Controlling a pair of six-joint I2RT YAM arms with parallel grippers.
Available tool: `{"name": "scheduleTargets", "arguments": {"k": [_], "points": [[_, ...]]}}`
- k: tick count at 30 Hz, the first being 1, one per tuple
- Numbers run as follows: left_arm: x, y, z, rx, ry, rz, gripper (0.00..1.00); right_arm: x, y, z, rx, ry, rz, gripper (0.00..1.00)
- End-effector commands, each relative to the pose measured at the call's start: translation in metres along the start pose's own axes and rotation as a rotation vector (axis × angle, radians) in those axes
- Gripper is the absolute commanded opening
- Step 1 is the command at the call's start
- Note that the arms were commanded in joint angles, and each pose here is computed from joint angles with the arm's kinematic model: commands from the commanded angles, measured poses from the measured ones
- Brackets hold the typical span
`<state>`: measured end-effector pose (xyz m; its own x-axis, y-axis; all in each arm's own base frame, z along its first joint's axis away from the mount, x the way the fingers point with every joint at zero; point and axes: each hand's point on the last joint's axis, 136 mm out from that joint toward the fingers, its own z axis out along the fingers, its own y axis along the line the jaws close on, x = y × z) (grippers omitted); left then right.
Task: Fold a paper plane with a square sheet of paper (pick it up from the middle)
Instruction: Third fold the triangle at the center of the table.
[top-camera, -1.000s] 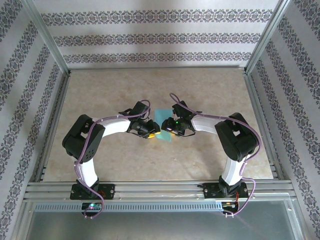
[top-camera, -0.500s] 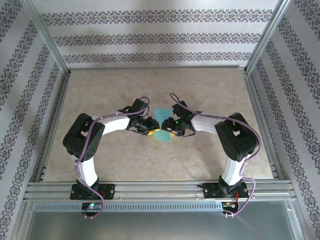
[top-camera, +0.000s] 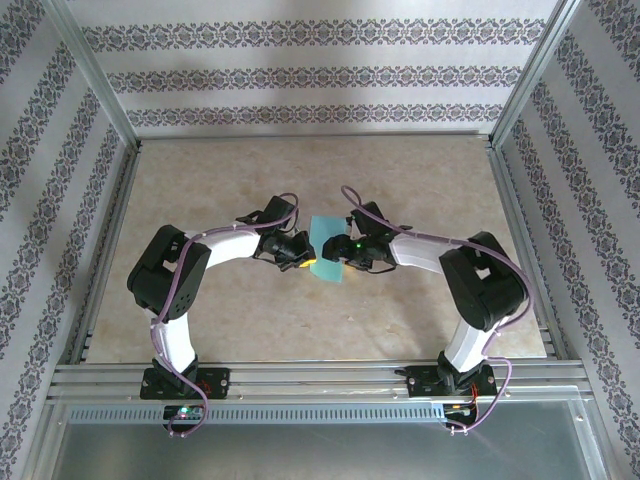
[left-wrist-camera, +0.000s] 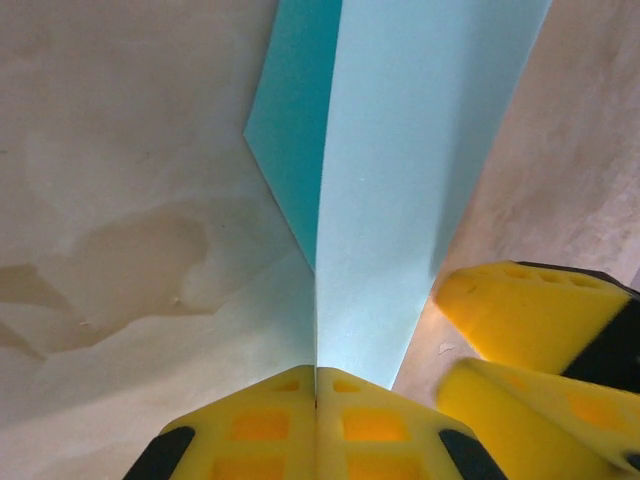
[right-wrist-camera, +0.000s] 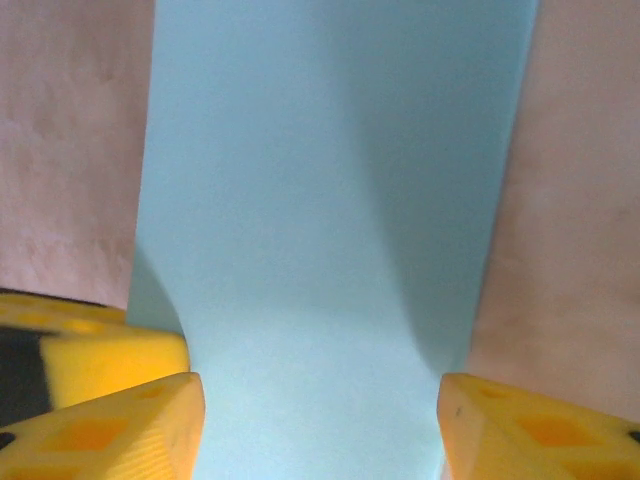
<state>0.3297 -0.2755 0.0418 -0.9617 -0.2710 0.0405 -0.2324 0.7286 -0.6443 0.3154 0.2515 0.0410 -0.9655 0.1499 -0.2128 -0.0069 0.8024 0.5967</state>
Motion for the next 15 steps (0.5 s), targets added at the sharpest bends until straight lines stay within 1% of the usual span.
{"name": "scheduleTargets", "arguments": {"k": [1,5,8,10,12,15], "points": [[-0.002,-0.005,-0.01,0.001,-0.003,-0.055,0.04,-0.016,0.015,-0.03,-0.027,-0.131,-0.222,0.68],[-0.003,-0.013,-0.016,0.021,-0.014,-0.092,0.04,-0.015,0.019,-0.051,0.033,-0.253,-0.477,0.7],[-0.003,-0.018,-0.019,0.041,-0.015,-0.124,0.05,-0.008,0.026,-0.057,0.043,-0.308,-0.648,0.68],[-0.003,-0.02,-0.021,0.051,-0.017,-0.147,0.05,-0.004,0.031,-0.057,0.024,-0.325,-0.712,0.64],[-0.003,-0.024,-0.022,0.065,-0.017,-0.17,0.05,0.005,0.037,-0.052,-0.022,-0.312,-0.796,0.57],[-0.003,-0.027,-0.025,0.079,-0.018,-0.198,0.05,0.021,0.044,-0.042,-0.033,-0.334,-0.946,0.58]]}}
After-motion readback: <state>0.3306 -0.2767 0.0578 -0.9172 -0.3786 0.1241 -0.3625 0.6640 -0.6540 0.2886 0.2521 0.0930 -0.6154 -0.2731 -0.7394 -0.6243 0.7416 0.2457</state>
